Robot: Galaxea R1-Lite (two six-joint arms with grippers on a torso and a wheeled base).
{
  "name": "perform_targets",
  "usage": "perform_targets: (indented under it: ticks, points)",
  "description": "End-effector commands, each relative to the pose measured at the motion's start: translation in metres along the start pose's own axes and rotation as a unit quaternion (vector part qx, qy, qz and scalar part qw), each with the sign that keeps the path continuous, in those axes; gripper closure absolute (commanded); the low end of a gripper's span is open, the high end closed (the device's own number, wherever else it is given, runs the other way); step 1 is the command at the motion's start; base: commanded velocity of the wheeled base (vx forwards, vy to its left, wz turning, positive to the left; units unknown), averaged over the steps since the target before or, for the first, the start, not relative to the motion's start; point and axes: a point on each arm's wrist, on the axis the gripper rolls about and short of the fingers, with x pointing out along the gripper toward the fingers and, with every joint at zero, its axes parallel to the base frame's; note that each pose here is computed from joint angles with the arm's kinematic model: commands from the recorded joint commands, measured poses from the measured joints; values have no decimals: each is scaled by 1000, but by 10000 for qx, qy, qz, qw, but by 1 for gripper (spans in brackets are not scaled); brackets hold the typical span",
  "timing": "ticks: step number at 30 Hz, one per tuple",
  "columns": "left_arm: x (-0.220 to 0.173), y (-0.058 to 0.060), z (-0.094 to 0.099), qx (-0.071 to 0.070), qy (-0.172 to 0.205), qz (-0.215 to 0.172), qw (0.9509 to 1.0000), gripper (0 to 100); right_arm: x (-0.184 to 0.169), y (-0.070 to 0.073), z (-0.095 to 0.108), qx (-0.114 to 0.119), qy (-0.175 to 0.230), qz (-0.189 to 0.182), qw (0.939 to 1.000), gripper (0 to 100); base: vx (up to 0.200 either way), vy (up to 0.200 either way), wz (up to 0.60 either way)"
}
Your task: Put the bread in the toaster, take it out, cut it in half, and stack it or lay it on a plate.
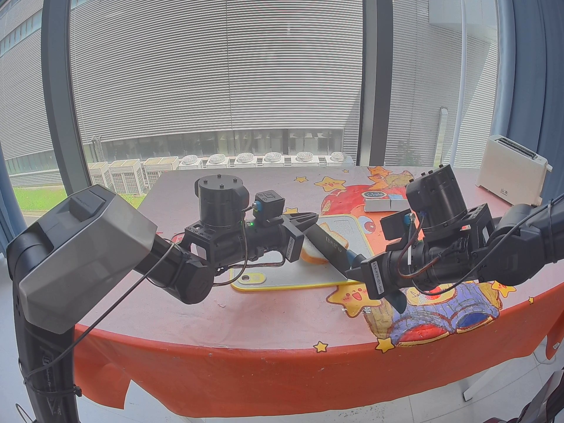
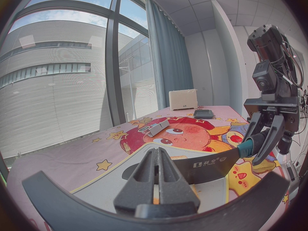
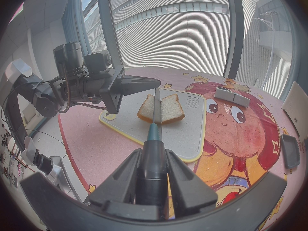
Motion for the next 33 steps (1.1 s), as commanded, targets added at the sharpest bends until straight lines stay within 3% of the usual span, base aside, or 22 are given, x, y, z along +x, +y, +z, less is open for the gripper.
perform_targets:
  ticks: [1,10,20,33]
  points:
    - [-1,0,0,2,-7,6,10000,100,9,0,-4,1,150,-20,9999,100,0,0,0]
    - [-2,-3,11,50,-121,-14,9999,100,-10,0,2,18,-93,13,10000,100,0,0,0]
    - [-4,-9,-2,-32,94,-63,9999,100,-13,0,2,13,-130,24,9999,100,0,0,0]
    - [-3,4,11,50,-138,88,9999,100,4,0,-1,14,67,-5,10000,100,0,0,0]
